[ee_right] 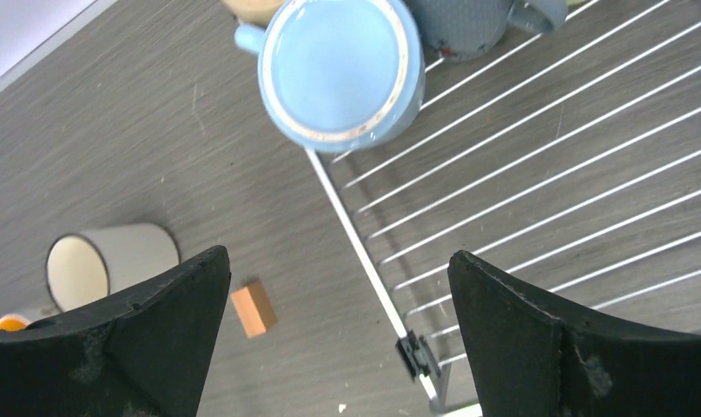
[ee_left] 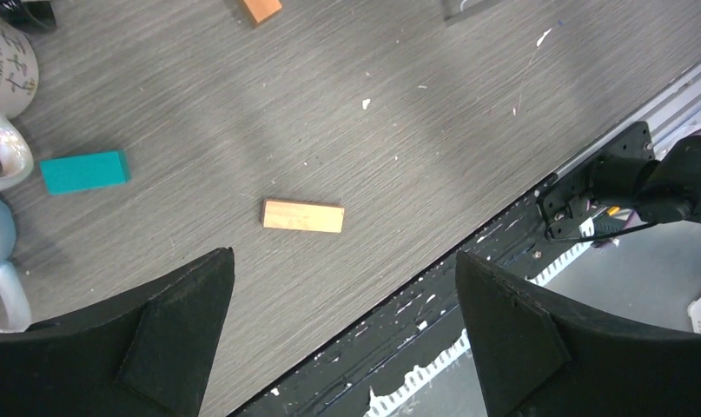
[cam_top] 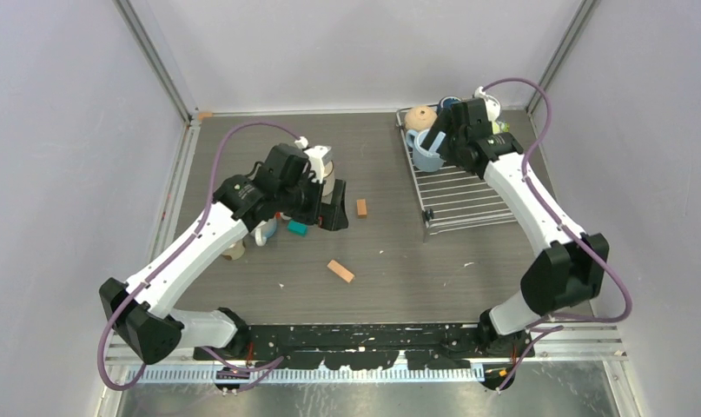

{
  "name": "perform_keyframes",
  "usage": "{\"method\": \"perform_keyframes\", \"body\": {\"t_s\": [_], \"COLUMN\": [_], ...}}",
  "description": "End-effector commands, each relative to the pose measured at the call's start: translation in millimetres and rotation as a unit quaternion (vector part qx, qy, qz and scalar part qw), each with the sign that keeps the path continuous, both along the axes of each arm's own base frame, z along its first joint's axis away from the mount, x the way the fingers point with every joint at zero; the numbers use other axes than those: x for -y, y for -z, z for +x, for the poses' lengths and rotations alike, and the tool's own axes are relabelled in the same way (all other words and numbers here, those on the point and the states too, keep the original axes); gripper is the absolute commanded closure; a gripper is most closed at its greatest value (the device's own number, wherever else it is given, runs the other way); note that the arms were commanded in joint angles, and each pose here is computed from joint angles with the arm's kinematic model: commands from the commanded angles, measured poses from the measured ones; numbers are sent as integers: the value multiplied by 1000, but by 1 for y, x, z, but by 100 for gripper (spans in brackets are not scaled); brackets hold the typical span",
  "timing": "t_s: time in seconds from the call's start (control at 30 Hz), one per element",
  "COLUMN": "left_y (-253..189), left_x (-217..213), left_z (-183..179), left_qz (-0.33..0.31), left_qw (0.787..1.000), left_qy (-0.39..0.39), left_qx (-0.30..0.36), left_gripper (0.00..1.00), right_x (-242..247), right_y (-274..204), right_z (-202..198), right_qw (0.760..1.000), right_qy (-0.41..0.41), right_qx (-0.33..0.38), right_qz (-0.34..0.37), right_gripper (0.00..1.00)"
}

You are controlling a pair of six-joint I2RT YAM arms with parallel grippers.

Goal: Unload the cups from the dish rack
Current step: Unload the cup from the dish rack.

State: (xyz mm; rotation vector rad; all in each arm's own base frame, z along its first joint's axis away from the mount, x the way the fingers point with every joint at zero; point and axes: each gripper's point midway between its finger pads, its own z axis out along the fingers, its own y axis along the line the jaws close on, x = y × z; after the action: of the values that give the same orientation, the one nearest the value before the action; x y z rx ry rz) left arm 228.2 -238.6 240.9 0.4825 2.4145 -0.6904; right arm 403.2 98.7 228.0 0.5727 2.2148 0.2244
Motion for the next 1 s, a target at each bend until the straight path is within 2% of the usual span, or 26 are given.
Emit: {"method": "perform_keyframes", "body": {"t_s": [0.0,0.27,0.4,0.63,0.97], "left_y": [-12,-3,-1,0,-2], "left_x": [9,11,17,22,23], "left_z": [0,-7,-12,-18,-19], "left_qz": [-44,-49,-48,-48,-46], "left_qw": [998,998,998,998,997], "left_qy": [12,23,35,48,53], "left_qx": [31,20,14,9,13], "left_gripper": [0,0,0,0,0], "right_x": [30,78,102,137,147], "right_y": [-24,-21,-23,-17,1], "right_z": [37,90,107,124,145], "right_qw": [998,997,995,993,997], "right_qy": [37,58,73,83,45], "right_qx": [40,59,59,37,39], "right_qz": [-24,-11,-26,-77,-55], "right_gripper": [0,0,0,0,0]}}
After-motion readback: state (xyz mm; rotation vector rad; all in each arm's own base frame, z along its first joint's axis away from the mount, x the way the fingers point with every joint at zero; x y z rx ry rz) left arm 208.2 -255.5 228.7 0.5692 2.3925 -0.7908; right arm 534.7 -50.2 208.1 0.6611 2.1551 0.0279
